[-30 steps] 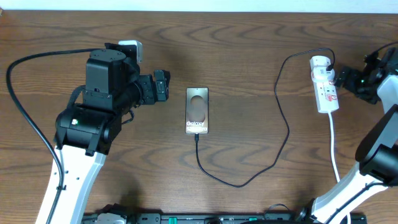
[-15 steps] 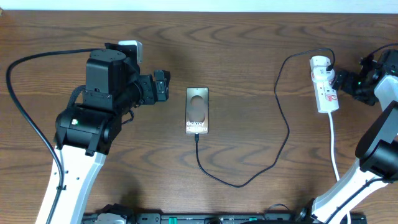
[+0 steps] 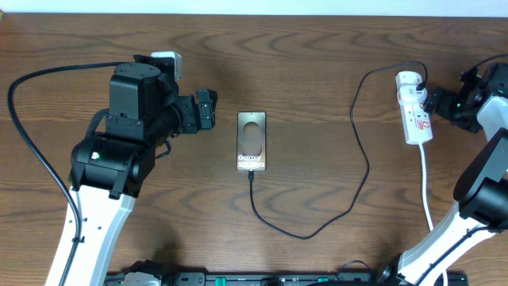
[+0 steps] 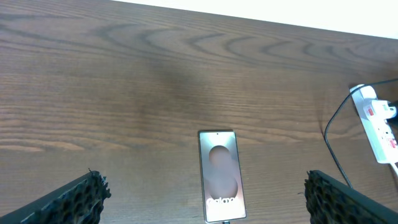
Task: Plug charger to phone and switch on socket
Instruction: 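Lower the right gripper fingertip onto the power strip's orange switch, then press the orange switch down with the right gripper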
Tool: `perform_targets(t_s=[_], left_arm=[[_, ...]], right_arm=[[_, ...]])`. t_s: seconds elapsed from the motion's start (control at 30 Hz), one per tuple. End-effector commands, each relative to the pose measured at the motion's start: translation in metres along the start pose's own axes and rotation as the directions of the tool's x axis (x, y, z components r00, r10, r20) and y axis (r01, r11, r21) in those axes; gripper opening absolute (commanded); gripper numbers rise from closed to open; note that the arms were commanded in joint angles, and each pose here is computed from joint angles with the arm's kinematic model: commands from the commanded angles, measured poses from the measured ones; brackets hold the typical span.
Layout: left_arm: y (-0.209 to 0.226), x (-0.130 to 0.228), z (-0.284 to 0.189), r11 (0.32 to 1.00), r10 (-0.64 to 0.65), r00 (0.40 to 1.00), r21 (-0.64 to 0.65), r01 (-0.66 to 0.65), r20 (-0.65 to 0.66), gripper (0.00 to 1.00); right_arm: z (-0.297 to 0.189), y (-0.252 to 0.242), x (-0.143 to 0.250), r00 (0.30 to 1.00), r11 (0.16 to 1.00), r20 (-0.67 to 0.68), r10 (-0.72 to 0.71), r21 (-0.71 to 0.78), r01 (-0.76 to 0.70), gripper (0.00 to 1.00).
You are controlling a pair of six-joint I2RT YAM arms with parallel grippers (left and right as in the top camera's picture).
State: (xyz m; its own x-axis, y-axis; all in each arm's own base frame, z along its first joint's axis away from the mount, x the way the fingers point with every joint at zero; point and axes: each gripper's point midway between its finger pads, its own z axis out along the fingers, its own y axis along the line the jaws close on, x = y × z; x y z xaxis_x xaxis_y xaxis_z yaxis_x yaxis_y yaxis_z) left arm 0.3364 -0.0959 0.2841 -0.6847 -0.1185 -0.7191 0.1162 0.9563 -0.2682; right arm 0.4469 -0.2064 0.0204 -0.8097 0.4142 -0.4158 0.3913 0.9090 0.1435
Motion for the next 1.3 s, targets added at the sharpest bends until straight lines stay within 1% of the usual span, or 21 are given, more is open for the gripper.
perform_targets(t_s=[0.0, 0.53, 0.9, 1.27], left_arm=[[0.000, -0.002, -0.002, 1.000, 0.002, 1.000, -0.003, -0.002, 0.006, 0.98], [0.000, -0.002, -0.002, 1.000, 0.002, 1.000, -0.003, -0.002, 0.006, 0.98], [0.000, -0.002, -0.002, 1.000, 0.002, 1.000, -0.003, -0.002, 0.006, 0.98], [0.000, -0.002, -0.002, 1.000, 0.002, 1.000, -0.002, -0.002, 0.006, 0.98]], right_arm=[[0.009, 0.016, 0.012, 0.999, 0.999, -0.032, -0.021, -0.049, 0.019, 0.99], [0.024, 0.018, 0.045, 0.996, 0.997, -0.084, -0.013, -0.079, 0.006, 0.99], [0.022, 0.031, 0.049, 0.995, 0.989, -0.097, -0.010, -0.150, -0.005, 0.99], [0.023, 0.044, 0.054, 0.993, 0.986, -0.116, -0.035, -0.163, 0.016, 0.99]])
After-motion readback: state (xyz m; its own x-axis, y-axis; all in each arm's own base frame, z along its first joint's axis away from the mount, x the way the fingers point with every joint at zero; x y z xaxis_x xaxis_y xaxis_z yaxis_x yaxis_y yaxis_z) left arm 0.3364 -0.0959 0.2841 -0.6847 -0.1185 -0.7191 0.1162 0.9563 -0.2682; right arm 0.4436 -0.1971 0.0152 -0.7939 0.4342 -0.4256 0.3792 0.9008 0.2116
